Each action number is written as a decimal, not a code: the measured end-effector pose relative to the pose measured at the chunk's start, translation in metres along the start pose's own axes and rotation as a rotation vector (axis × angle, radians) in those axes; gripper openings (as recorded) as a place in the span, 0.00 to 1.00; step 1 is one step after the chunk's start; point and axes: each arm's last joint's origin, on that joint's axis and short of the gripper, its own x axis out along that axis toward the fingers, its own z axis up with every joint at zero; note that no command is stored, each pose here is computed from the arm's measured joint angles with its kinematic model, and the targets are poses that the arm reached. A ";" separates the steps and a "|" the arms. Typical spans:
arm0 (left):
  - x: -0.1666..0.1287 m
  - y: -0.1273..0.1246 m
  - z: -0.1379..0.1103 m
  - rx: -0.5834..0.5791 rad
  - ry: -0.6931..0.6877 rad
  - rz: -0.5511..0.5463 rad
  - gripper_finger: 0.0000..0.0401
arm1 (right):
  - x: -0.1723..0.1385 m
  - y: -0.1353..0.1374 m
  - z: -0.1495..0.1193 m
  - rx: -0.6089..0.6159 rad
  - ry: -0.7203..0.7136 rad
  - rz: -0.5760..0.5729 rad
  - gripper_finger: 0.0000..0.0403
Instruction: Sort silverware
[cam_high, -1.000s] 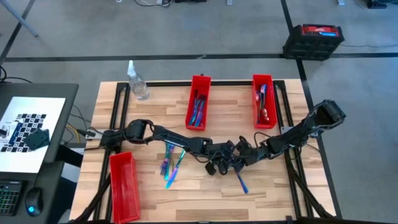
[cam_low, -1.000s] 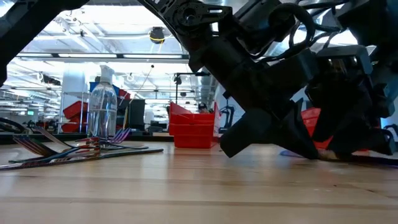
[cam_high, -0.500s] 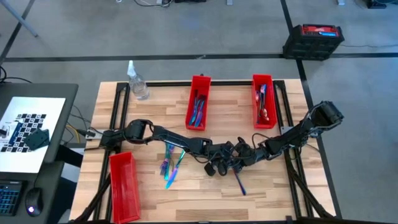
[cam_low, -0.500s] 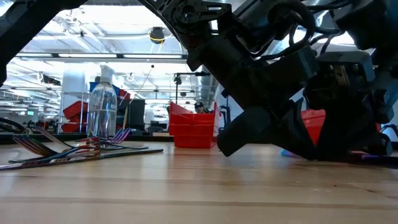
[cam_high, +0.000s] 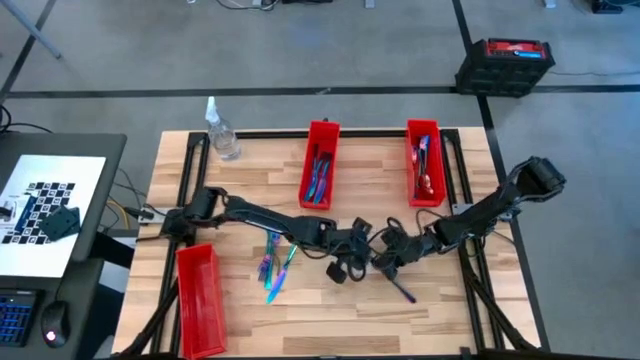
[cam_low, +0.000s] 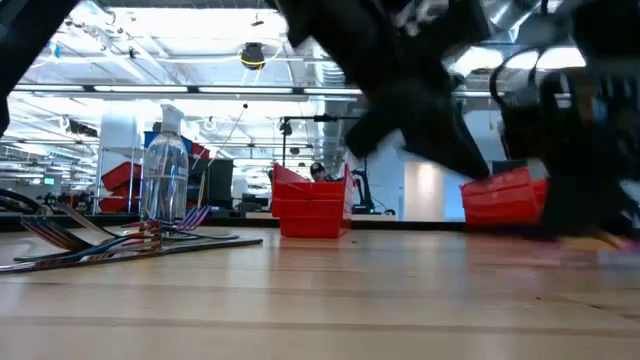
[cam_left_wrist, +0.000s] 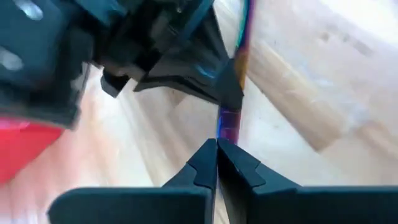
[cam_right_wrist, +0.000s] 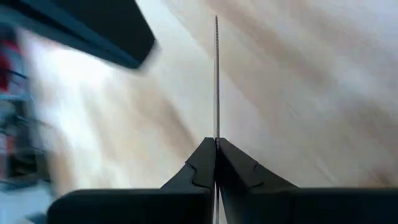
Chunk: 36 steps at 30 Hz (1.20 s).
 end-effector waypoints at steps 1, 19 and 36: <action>-0.011 0.001 0.002 -0.038 0.021 0.001 0.00 | -0.003 0.006 0.005 -0.005 -0.040 0.028 0.00; -0.161 -0.044 -0.036 -0.543 0.309 0.150 0.00 | 0.011 0.035 0.186 0.065 -0.874 0.221 0.00; -0.221 -0.077 -0.123 -0.715 0.037 0.192 0.00 | 0.039 -0.043 0.275 0.309 -0.855 -0.099 0.01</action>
